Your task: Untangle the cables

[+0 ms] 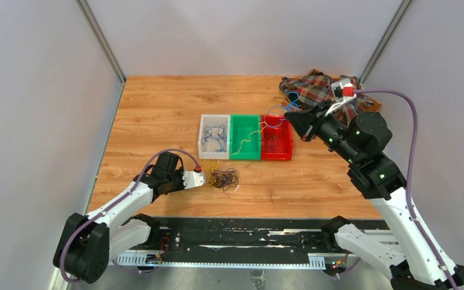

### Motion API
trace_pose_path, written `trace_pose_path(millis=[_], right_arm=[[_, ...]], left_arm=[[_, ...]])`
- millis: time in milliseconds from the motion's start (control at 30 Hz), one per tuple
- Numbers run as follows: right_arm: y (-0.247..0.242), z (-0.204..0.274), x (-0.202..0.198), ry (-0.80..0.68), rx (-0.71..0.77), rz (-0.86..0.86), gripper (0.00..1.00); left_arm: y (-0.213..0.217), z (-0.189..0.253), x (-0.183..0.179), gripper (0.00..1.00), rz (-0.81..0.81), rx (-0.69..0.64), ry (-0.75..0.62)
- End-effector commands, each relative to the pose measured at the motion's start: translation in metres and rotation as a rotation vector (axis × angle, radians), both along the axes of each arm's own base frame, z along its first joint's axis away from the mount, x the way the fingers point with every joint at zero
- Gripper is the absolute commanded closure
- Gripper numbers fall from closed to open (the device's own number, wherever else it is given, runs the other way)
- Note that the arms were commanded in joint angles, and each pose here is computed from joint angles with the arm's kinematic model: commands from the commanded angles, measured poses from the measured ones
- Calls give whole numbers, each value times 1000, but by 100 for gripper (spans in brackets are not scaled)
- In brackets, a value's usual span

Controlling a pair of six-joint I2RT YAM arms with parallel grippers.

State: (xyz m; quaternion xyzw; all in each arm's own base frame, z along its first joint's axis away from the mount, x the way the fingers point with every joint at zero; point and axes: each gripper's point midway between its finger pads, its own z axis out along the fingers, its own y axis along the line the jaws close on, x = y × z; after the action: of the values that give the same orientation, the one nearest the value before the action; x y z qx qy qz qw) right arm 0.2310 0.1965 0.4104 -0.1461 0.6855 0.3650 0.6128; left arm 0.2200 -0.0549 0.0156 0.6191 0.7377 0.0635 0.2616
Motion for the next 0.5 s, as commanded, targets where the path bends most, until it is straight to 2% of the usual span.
trace_pose_path(millis=[0,300,400,467], right_arm=[[-38,15,8,-24,-19,-149,99],[-139,48,23,-66,-116,-636,99],[-155,56,25,-87,-162,-706,100],[-148,54,29,-71,-158,-671,99]], left_arm=[[14,-4,0,99,-18,90,-12],[23,-12,-1,99,-35,152,-8],[23,-12,-1,99,-42,159,-10],[23,-13,0,99,-45,159,-10]])
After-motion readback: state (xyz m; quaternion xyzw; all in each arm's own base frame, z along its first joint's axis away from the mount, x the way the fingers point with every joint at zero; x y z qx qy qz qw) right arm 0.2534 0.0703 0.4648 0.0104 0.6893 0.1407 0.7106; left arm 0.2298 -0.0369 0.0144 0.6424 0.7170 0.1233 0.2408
